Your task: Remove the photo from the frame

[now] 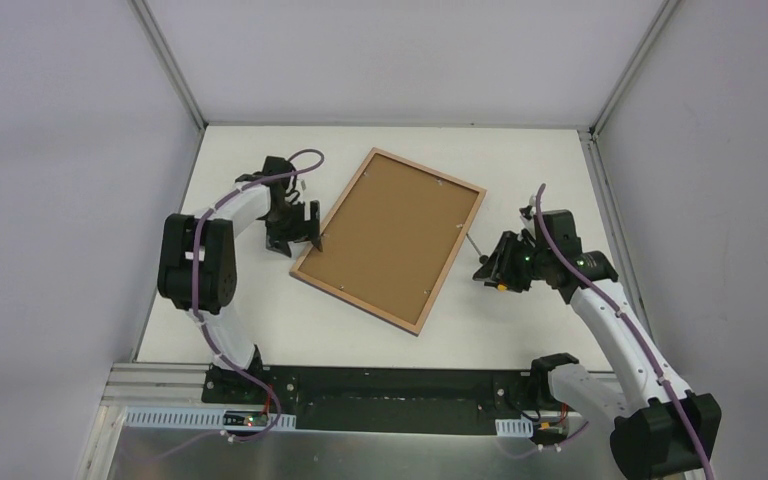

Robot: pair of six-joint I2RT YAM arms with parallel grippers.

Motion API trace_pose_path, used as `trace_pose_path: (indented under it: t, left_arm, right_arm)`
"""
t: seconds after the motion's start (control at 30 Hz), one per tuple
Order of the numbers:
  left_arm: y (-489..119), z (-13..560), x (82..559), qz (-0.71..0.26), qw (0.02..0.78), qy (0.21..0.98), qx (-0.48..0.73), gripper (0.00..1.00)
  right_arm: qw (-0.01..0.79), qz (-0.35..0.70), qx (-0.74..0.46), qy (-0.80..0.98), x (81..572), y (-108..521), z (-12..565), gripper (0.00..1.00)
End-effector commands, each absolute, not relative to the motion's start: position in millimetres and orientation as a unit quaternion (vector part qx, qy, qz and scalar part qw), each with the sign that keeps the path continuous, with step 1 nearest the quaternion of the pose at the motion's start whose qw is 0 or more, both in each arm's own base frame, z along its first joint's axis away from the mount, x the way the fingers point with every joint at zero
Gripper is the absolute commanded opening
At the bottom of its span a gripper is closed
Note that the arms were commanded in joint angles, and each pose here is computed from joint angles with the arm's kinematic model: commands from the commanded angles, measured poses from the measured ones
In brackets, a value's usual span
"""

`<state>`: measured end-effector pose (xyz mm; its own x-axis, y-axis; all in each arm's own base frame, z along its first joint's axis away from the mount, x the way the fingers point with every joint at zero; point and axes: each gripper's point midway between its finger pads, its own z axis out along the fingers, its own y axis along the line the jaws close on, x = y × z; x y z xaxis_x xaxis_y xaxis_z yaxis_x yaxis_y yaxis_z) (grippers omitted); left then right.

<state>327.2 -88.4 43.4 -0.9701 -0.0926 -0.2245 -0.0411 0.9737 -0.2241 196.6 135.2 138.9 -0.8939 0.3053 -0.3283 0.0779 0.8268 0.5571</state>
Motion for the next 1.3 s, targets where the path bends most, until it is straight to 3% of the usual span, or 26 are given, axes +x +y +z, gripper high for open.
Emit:
trace_pose_path:
  t: [0.0,0.1,0.23,0.43,0.77,1.07,1.17,1.27]
  left_arm:
    - [-103.3,43.7,332.5,-0.17,0.102,0.98,0.001,0.78]
    - [-107.9,30.4,325.4,-0.181,0.074,0.981,-0.015,0.67]
    - [-107.6,19.7,311.2,-0.155,0.06,0.985,-0.05,0.45]
    - [-109.0,24.9,282.6,-0.122,0.081,0.982,-0.118,0.33]
    - [-134.5,27.5,232.9,-0.146,0.071,0.968,-0.194,0.37]
    - [-142.6,51.2,247.7,-0.184,0.103,0.967,-0.146,0.68]
    - [-140.8,44.9,250.9,-0.191,0.086,0.967,-0.145,0.68]
    - [-145.4,42.4,254.9,-0.203,0.075,0.968,-0.126,0.61]
  right_arm:
    - [0.227,0.295,0.08,0.925,204.1,142.6,162.3,0.0]
    - [0.226,0.296,0.082,0.924,205.5,143.5,159.3,0.0]
    - [0.22,0.294,0.092,0.926,207.8,143.7,151.0,0.0]
    - [0.228,0.276,0.101,0.928,215.0,140.3,141.6,0.0]
    - [0.226,0.228,0.091,0.943,241.9,139.0,118.5,0.0]
    - [0.256,0.208,0.112,0.937,259.6,134.6,112.3,0.0]
    - [0.26,0.206,0.126,0.935,261.4,135.4,111.2,0.0]
    - [0.259,0.201,0.137,0.935,263.3,137.2,109.0,0.0]
